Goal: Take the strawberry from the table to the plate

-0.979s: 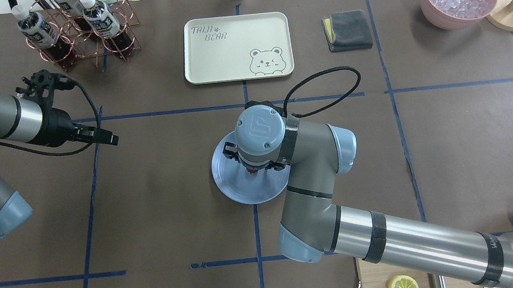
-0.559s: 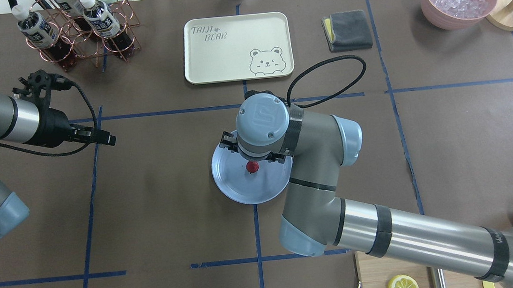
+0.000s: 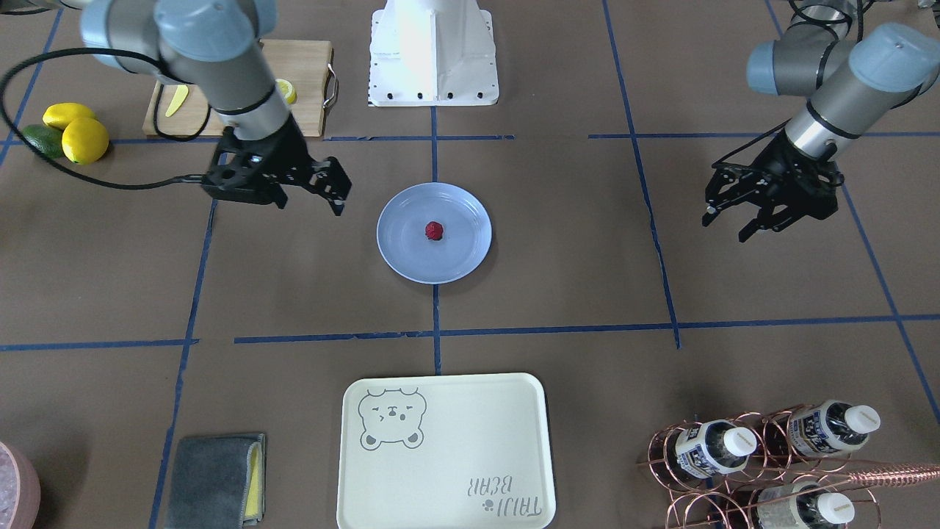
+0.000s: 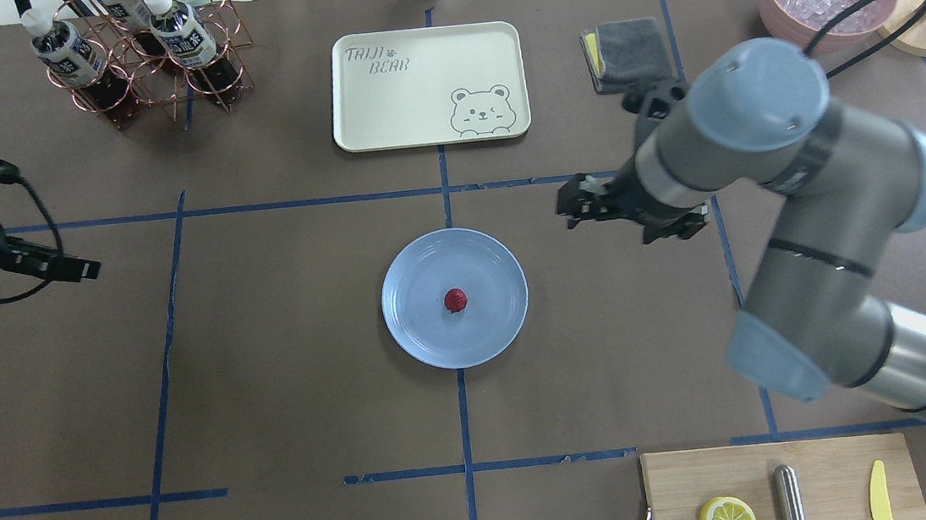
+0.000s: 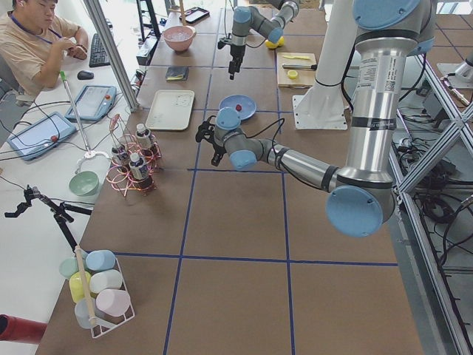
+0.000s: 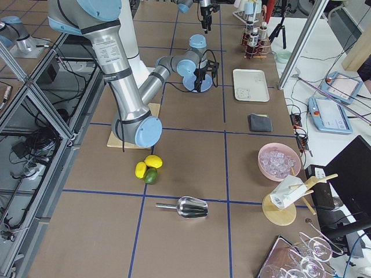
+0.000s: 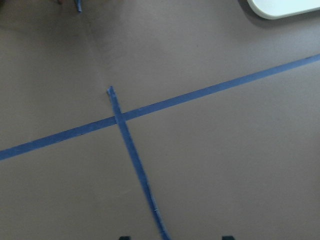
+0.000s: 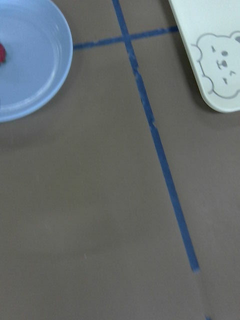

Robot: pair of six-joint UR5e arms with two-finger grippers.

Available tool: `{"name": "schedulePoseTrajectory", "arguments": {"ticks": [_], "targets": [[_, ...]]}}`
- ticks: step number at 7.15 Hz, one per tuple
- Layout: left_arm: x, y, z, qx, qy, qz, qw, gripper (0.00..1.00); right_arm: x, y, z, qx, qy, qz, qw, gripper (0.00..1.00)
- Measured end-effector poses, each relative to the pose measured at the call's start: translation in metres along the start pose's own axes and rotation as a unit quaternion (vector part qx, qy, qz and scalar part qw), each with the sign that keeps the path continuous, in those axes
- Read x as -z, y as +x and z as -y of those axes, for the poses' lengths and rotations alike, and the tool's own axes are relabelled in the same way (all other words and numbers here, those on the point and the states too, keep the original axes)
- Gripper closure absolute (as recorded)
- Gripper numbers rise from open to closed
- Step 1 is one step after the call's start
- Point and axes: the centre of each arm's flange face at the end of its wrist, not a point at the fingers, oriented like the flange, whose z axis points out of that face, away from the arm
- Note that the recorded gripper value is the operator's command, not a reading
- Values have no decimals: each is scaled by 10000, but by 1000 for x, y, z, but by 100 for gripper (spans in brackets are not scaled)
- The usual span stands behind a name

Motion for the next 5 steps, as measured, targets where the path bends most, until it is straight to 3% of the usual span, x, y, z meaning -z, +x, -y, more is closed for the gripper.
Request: {"name": "schedulePoseTrajectory", "arguments": {"ticks": [2,3,4,5], "targets": [[43,-89,-23,-386,-133,385,9984,31,44,124,48,657,-81,-228,9975,0],[71,-129,-29,-479,-229,534,9972,23,65,188,70,997,-107,-337,9944,0],[103,-168,-36,-531,-335,695,9956,0,86,253,89,1280,-115,-404,9909,0],[134,-200,-45,-501,-436,833,9943,0,104,313,99,1474,-127,-430,9881,0]]}}
